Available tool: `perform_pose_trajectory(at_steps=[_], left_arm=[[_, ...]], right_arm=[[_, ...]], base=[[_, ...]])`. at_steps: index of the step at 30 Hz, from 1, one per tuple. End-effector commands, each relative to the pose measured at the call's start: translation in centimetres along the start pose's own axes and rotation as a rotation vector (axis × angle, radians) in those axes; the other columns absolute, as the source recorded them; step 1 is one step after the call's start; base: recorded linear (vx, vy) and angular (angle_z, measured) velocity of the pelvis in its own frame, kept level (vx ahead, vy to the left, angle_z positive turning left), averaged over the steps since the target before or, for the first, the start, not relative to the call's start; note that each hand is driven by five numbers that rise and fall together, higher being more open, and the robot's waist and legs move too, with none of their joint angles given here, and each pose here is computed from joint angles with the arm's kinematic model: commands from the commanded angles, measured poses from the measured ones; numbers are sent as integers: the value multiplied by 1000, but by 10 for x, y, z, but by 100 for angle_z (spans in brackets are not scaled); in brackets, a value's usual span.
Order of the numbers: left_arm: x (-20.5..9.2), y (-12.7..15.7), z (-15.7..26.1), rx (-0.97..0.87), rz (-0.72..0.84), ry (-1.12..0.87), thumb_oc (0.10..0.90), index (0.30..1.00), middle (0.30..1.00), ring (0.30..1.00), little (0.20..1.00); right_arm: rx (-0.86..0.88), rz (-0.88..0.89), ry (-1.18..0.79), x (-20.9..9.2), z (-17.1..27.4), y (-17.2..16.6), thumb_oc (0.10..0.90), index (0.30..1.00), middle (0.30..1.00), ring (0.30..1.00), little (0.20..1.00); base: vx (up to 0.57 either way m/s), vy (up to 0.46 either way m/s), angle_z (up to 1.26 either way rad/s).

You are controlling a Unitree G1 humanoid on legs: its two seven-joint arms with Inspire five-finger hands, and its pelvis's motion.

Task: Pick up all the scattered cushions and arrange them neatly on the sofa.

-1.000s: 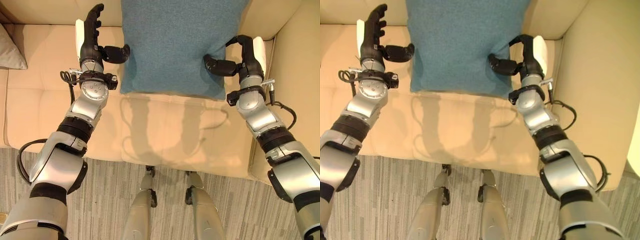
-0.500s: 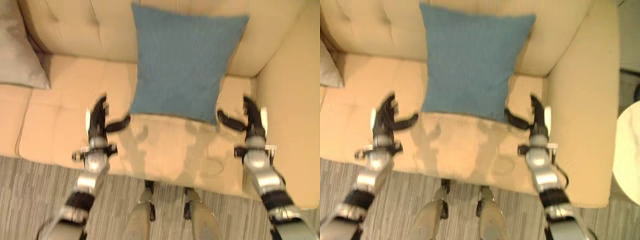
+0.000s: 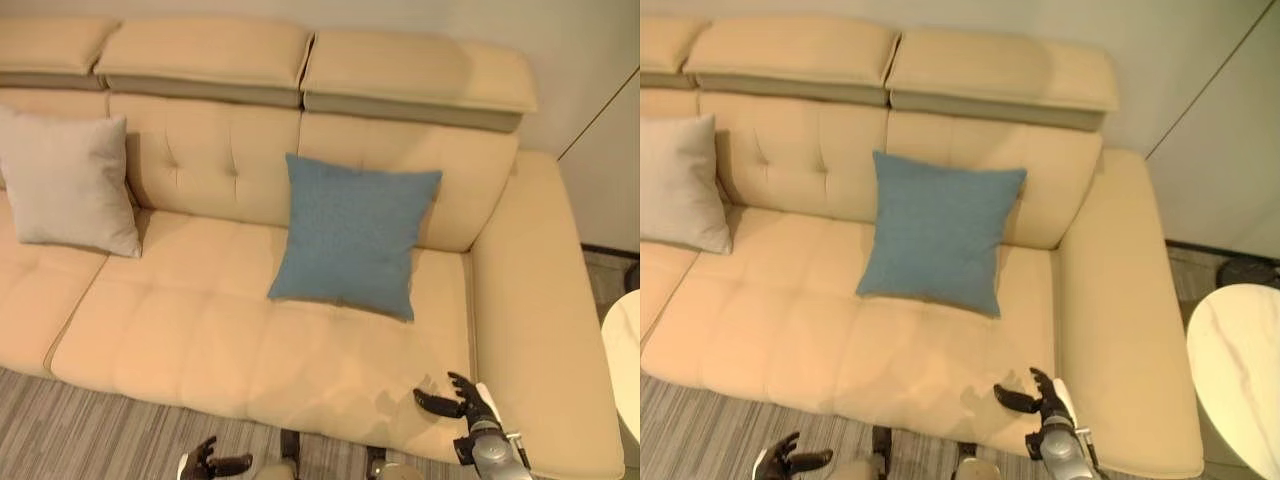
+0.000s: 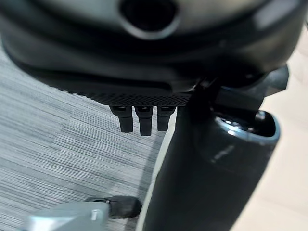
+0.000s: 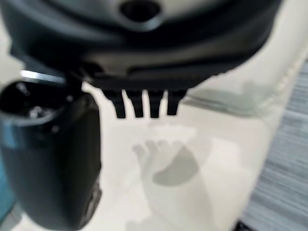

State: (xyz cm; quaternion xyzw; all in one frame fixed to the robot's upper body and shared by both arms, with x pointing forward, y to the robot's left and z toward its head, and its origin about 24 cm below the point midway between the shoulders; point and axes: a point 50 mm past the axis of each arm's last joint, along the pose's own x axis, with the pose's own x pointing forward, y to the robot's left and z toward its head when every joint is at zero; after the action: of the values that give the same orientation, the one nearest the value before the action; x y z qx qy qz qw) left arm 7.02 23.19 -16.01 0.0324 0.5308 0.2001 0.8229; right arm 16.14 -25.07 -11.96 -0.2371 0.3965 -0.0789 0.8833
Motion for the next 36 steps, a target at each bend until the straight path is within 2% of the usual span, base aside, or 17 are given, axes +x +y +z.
perform_pose_trajectory(at_steps=[1, 6, 12, 18, 23, 29, 32, 36], left_arm=[[4, 8, 10, 42, 12, -32, 800, 900, 900, 900, 900], [6, 12, 14, 54, 17, -30, 800, 900, 900, 900, 900], [10, 1, 39, 35, -13, -78, 800, 900, 900, 900, 900], [10, -4, 34, 29, -31, -50, 800, 900, 900, 900, 900], [13, -6, 53, 27, -35, -93, 800, 900, 900, 900, 900], [17, 16, 65, 34, 17, -103, 800, 900, 900, 900, 900], [18, 28, 70, 101, 32, -100, 800, 900, 900, 900, 900], [19, 49, 64, 114, 78, -48, 800, 900, 900, 900, 900]], right_arm=[[-25, -25, -16, 2, 1, -8, 800, 900, 900, 900, 900], [-21, -8, 42, 1, -11, -3, 800, 900, 900, 900, 900], [-89, -7, 133, 2, -23, -6, 800, 900, 900, 900, 900], [-110, -8, 159, 2, -27, -9, 800, 900, 900, 900, 900], [-156, -5, 218, 2, -34, -9, 800, 900, 900, 900, 900], [-187, 16, 185, 6, -22, -4, 800, 900, 900, 900, 900], [-216, 2, 211, 11, -19, -18, 800, 900, 900, 900, 900], [-246, 24, 305, 3, -42, -23, 800, 900, 900, 900, 900]], base=[[21, -74, -2], [-31, -104, -2], [-231, -63, 10], [-75, 47, -6], [-175, 182, 21], [-226, 159, -16], [-231, 84, -8], [-123, -50, 23]])
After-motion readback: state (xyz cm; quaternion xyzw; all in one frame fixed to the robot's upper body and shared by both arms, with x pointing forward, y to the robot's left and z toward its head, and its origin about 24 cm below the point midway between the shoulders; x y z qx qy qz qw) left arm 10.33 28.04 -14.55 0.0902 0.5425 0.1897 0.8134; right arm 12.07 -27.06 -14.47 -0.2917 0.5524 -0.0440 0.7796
